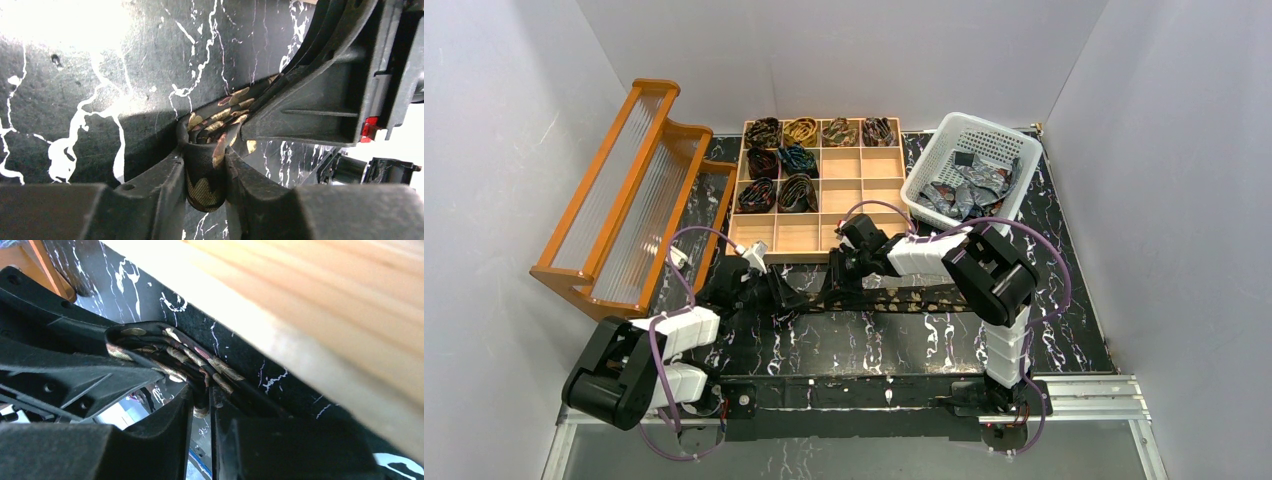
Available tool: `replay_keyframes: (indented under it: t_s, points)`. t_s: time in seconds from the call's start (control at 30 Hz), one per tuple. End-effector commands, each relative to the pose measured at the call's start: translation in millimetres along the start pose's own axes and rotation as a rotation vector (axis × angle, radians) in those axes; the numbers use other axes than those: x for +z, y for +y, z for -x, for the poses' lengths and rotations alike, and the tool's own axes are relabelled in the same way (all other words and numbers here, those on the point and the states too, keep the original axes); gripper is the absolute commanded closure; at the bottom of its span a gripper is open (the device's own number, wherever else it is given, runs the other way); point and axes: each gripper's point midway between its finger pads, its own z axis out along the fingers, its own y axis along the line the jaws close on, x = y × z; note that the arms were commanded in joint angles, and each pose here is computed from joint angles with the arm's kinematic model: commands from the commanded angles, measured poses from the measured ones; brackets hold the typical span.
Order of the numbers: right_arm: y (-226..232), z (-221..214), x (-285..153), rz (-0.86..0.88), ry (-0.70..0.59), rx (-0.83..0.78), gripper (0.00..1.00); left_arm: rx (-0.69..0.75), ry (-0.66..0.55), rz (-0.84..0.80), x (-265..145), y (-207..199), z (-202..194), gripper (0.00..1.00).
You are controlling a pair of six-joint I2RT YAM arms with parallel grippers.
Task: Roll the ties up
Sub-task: Roll the tie at the center of the board.
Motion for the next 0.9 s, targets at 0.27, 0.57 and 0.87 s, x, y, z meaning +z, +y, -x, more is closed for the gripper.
replay_keyframes:
  t_s: [0.27,0.57,0.87]
  points:
    - [35,9,-34,0.129,-0.115,-0.345,0.48,-0.197,0.071,0.117,-2,18,-20,0.93]
    - [-23,26,-46,-0.179,-0.196,-0.468,0.38,-0.203,0.074,0.117,-5,11,-16,0.90]
    - [-43,2,-33,-0.196,-0.105,-0.336,0.52,-0.186,0.079,0.169,-9,14,-12,0.91]
